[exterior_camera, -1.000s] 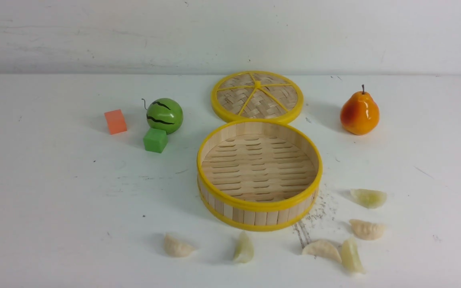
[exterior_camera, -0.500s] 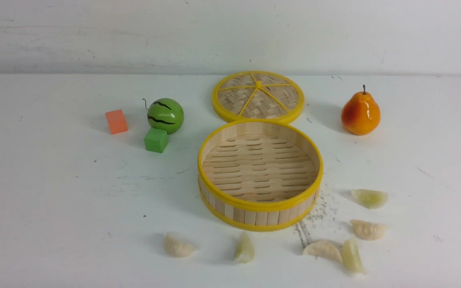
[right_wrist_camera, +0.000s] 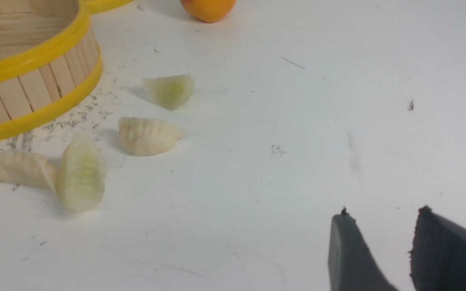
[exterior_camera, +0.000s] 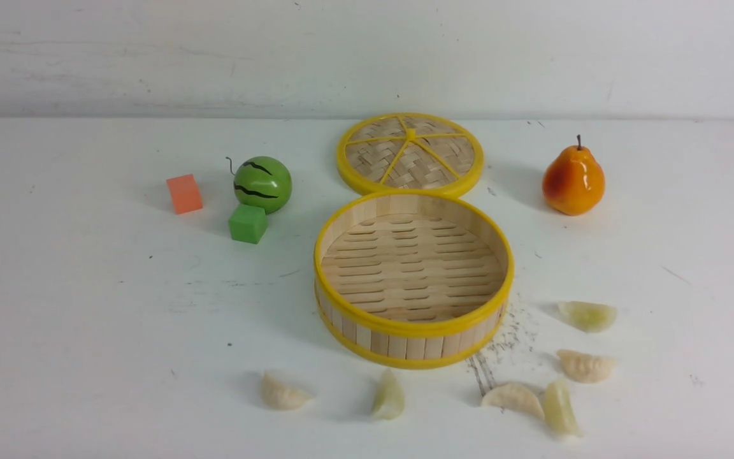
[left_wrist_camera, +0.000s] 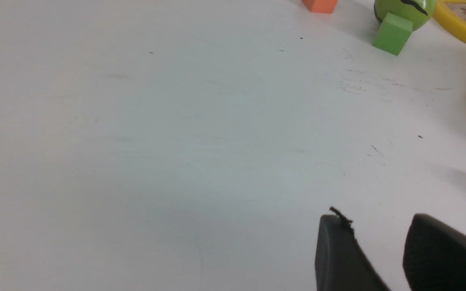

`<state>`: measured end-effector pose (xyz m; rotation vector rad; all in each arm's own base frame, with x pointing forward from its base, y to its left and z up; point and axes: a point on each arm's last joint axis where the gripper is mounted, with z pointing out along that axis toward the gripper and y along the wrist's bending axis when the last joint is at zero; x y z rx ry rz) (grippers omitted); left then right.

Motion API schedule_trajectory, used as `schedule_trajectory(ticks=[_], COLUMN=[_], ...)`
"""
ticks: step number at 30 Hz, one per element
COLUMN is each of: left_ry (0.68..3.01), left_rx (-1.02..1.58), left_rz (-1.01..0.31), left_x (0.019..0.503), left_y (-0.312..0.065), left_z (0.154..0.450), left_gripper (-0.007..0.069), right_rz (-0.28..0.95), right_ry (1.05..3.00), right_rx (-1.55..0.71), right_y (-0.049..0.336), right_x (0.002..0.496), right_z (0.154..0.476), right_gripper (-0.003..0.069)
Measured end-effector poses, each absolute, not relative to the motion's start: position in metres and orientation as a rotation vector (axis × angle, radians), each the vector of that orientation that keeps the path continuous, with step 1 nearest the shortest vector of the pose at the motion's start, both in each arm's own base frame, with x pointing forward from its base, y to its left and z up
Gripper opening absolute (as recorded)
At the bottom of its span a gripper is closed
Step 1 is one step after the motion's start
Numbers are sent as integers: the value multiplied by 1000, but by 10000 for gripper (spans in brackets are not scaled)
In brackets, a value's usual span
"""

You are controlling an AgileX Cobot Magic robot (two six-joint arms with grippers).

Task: Put the dumplings into the steamer on the white table.
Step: 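Reach for and grasp a dumpling on the table with the left gripper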

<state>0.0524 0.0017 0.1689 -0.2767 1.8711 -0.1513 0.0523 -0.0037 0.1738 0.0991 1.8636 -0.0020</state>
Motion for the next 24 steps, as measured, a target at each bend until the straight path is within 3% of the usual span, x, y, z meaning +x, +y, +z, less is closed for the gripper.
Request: schedule_trajectory(ticks=[19,24], left_ry=[1853,1717], left_rx=[-272,-511], left_rz=[-149,-449], left_x=[53,55], left_y=[2,-3], left_z=[170,179], left_gripper=[238,238], right_rz=[-2,33], right_ry=[1864,1863], right_rx=[99,121], right_y=[-4,-3], right_x=[52,52], right_z=[174,174], right_gripper=[239,239])
